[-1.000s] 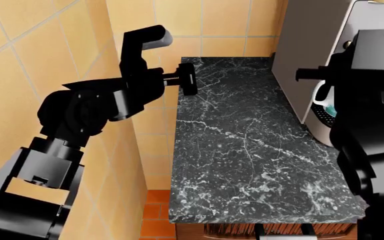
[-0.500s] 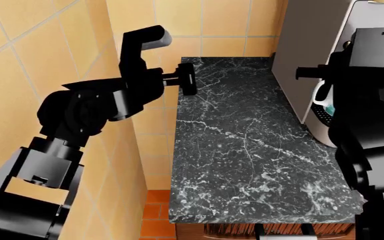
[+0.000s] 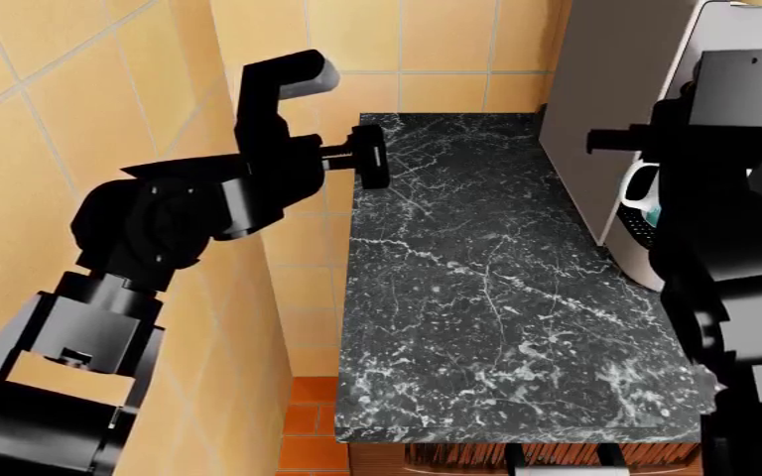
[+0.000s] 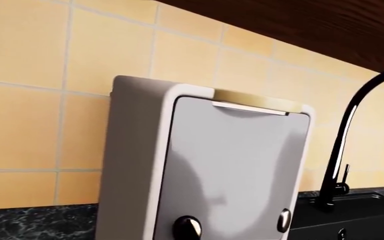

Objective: Pick the mug from the cabinet, place it under the coffee machine dispenser, and press the start button.

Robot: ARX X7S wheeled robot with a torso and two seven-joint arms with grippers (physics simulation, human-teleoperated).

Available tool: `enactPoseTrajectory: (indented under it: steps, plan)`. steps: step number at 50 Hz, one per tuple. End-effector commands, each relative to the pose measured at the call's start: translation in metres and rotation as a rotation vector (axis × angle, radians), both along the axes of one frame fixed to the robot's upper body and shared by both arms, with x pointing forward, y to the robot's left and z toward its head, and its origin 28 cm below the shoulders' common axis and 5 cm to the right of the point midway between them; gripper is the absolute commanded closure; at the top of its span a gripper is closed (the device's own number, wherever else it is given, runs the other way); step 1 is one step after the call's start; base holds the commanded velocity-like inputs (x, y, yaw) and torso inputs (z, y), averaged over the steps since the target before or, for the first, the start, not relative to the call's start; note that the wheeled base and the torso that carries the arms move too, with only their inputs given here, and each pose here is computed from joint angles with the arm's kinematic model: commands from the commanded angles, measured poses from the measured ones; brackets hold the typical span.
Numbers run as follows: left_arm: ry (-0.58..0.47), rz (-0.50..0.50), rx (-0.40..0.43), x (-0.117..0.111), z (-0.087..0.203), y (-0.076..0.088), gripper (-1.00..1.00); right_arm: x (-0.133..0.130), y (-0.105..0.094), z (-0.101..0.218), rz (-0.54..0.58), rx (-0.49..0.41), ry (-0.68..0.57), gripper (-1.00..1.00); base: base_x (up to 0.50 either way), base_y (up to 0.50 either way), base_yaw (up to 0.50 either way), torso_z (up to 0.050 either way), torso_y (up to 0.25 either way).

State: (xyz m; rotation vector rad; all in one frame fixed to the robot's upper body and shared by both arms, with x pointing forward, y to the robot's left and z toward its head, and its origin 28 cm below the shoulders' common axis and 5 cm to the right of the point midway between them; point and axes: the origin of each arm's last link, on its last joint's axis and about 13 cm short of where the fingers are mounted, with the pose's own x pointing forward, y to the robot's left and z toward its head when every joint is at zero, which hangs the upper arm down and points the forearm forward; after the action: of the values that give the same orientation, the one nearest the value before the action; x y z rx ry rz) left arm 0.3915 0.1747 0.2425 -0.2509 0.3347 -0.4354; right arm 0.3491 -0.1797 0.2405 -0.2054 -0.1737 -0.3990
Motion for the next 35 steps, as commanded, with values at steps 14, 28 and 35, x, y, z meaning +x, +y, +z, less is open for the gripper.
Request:
enactPoseTrajectory:
  steps: [14,28,35]
  plan:
    - [0.000,-0.002,-0.004,-0.0009,0.0016,-0.0001,-1.00,0.0059,-0.0029,-0.0027,-0.008,0.007,0.023,1.00,0.00,0.00,0.00,0.000,0.000]
    - [0.000,-0.003,-0.006,-0.0012,0.0021,0.0004,-1.00,0.0101,-0.0032,-0.0081,0.002,0.035,0.060,1.00,0.00,0.00,0.00,0.000,0.000]
    - [0.000,-0.002,-0.007,-0.0012,0.0023,0.0010,-1.00,0.0122,-0.0041,-0.0087,-0.003,0.056,0.066,1.00,0.00,0.00,0.00,0.000,0.000]
